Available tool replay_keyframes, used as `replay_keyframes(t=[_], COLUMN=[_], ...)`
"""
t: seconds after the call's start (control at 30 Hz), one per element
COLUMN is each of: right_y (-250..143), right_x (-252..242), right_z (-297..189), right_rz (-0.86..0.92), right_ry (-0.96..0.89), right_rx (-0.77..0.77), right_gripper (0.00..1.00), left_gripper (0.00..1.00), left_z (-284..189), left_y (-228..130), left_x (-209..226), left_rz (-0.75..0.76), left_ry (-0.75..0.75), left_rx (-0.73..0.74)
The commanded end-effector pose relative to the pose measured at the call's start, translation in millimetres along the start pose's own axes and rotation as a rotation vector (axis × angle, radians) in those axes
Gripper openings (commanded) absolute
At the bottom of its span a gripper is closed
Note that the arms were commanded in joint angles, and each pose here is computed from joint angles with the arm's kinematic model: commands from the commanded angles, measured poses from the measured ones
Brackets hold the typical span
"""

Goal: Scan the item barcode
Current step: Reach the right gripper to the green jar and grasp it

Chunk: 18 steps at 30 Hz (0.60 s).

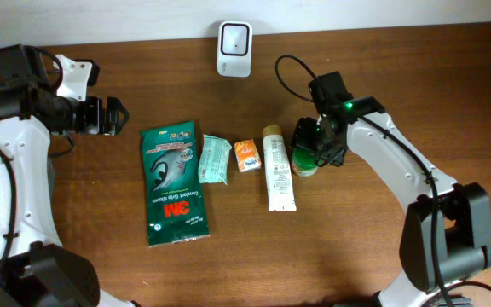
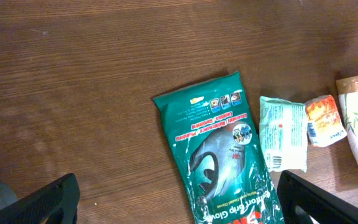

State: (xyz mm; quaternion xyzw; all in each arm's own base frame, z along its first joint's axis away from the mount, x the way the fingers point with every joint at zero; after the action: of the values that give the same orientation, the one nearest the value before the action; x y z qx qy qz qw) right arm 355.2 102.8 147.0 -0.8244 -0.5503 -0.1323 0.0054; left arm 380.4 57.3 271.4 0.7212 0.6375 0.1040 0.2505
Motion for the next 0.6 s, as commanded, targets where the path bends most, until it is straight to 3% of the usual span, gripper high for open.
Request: replay_keyframes(t=[0.0, 0.3, 0.47, 0.57], right_y=[3.2, -8.1, 3.2, 2.3], right_x=[-0.2, 2.5, 14.6, 15.3], right_z=[-2.8, 6.3, 0.6, 1.4], right_rz=[0.017, -0.058, -0.167, -0.177], right_ry=[-0.021, -0.011, 0.049, 0.056], right_rx=[-0.020, 0.025, -0.030, -0.019], right_gripper=[0.76, 0.73, 0.82, 0.82], left_gripper=[0.99, 0.99, 0.99, 0.99], left_z=[-9.2, -9.1, -9.2, -9.1], left_y=[4.2, 4.3, 4.2, 4.3], left_x=[-1.7, -1.9, -1.7, -1.9], left_rz=[0.024, 0.024, 0.024, 0.024], left_ry=[0.006, 0.005, 0.006, 0.005], left_rx=[-0.029, -0.029, -0.029, -0.029])
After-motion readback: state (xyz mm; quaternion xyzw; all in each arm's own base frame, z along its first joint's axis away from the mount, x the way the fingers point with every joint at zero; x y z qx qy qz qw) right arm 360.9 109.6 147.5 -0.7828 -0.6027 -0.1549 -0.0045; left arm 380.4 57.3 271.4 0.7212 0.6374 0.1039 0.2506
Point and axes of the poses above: each gripper's point midway between its finger pads, its own z axis out along the fingers, its own x axis along the line the jaws close on, y = z × x, the point moved 7 cm from there along -z, back along the fingers, and after that the axes turned 2 degrees about -z, right-handed, at the moved point
